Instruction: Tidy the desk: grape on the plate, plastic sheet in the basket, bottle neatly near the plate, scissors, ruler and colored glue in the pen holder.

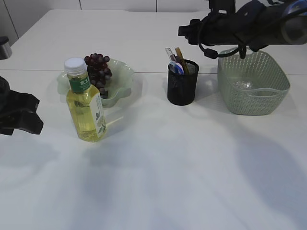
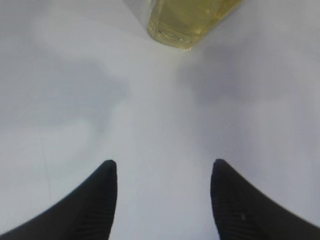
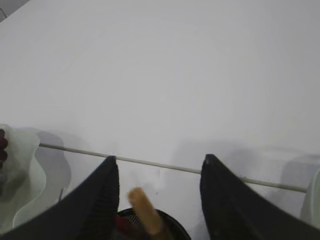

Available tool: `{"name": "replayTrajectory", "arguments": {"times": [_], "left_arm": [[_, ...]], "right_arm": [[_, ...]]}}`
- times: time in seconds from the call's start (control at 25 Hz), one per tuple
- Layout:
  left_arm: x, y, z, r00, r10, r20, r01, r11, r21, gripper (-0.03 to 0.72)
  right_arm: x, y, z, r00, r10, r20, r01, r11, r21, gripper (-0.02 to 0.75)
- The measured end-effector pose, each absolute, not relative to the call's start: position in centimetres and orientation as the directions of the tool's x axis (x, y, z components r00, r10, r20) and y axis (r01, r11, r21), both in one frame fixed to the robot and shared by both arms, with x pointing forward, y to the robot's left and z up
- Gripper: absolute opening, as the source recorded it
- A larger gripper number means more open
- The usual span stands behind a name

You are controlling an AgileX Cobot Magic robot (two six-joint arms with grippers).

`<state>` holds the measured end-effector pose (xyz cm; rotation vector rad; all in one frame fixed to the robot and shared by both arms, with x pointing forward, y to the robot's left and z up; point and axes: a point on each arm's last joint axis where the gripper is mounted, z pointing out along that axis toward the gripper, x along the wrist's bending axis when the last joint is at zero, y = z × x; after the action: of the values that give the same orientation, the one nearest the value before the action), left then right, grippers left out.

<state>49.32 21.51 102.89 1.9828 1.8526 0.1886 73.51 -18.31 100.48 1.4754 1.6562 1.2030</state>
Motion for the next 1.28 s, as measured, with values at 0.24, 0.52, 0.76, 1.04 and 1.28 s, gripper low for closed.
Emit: {"name": "replayTrajectory", "arguments": {"times": [0.24,0.52,0.76,1.04,1.28], "left_arm": [[49.3,21.5,102.9,0.104,0.978,-0.182,0.921,-0.025,0.389,0.434],[49.2,21.6,102.8,0.107,0.98,-0.17,0.928,-0.037,0.372,0.433],[49.0,21.9,102.7,0.118,0.983,-0.137,0.933,-0.062,0.354,0.433],[49.0,22.4,102.9,0.118,0.987,-0.112,0.928,-0.069,0.366,0.432],[49.1,25.7,104.2,0.014,0.995,-0.097,0.909,0.028,0.416,0.432]], "right_arm": [[72.8,-17.5,99.8,-0.253,0.947,0.198,0.53,-0.036,0.847,0.431],[70.4,-16.6,101.6,-0.284,0.894,0.346,0.701,-0.052,0.711,0.431],[67.5,-18.0,104.4,-0.219,0.943,0.251,0.806,0.029,0.592,0.431],[64.5,-20.3,107.1,-0.195,0.98,0.046,0.863,0.149,0.482,0.43],[62.1,-21.4,107.4,-0.198,0.98,-0.019,0.9,0.19,0.392,0.43]]}}
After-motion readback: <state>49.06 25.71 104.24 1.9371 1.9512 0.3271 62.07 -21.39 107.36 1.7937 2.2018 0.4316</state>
